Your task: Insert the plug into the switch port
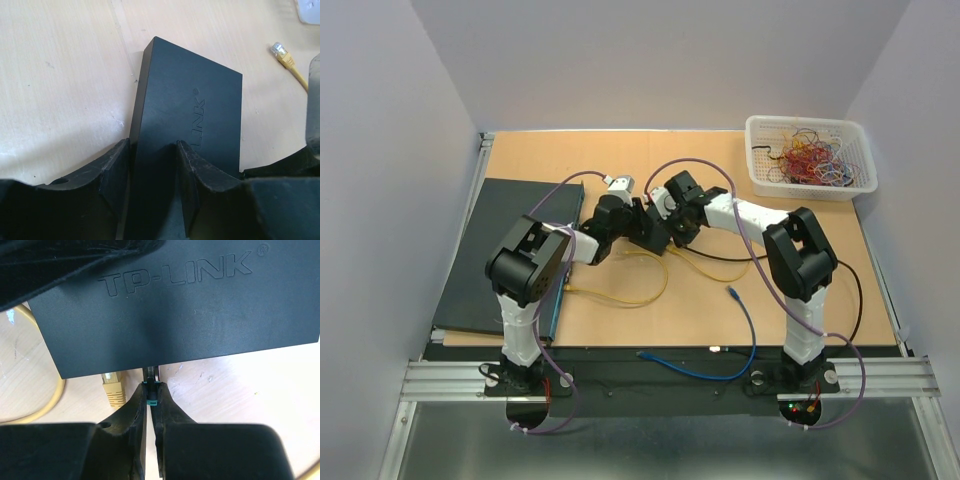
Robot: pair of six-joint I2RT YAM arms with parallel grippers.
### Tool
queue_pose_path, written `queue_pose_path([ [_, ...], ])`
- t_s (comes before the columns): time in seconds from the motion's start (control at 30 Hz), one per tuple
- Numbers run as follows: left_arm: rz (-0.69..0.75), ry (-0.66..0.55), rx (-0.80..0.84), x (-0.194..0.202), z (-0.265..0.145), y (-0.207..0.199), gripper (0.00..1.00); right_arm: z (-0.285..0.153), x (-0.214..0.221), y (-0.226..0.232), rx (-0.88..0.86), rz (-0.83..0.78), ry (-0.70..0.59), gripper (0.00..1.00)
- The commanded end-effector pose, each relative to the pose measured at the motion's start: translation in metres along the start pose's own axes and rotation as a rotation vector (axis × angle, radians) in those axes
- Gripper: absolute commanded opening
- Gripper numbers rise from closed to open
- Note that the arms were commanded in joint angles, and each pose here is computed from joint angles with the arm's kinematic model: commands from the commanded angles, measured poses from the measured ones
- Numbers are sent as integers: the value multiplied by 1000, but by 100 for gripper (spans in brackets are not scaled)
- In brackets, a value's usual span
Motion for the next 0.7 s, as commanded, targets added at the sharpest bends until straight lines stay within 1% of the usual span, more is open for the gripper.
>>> queue_pose_path([
  [0.0, 52, 313, -61, 78, -11, 4, 45, -28, -76, -11, 92, -80, -290, 0],
  [0.27, 82, 311, -106, 82, -10, 6, 42, -34, -100, -13, 76, -100, -356, 0],
  [0.5, 82, 334, -94, 89, -10, 5, 41, -16, -97, -14, 63, -84, -339, 0],
  [0.67, 89, 335, -90, 90, -10, 2, 40, -19, -102, -15, 109, -69, -422, 0],
])
Point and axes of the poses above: each gripper's point midway between its finger pads, its own z axis out along the fingers, its own y axis along the line the jaws close on, x = y × z, the point moved 7 cm from there along -z, back along the fingers, and after that the axes turned 12 degrees about -z, right-handed, at the moved point
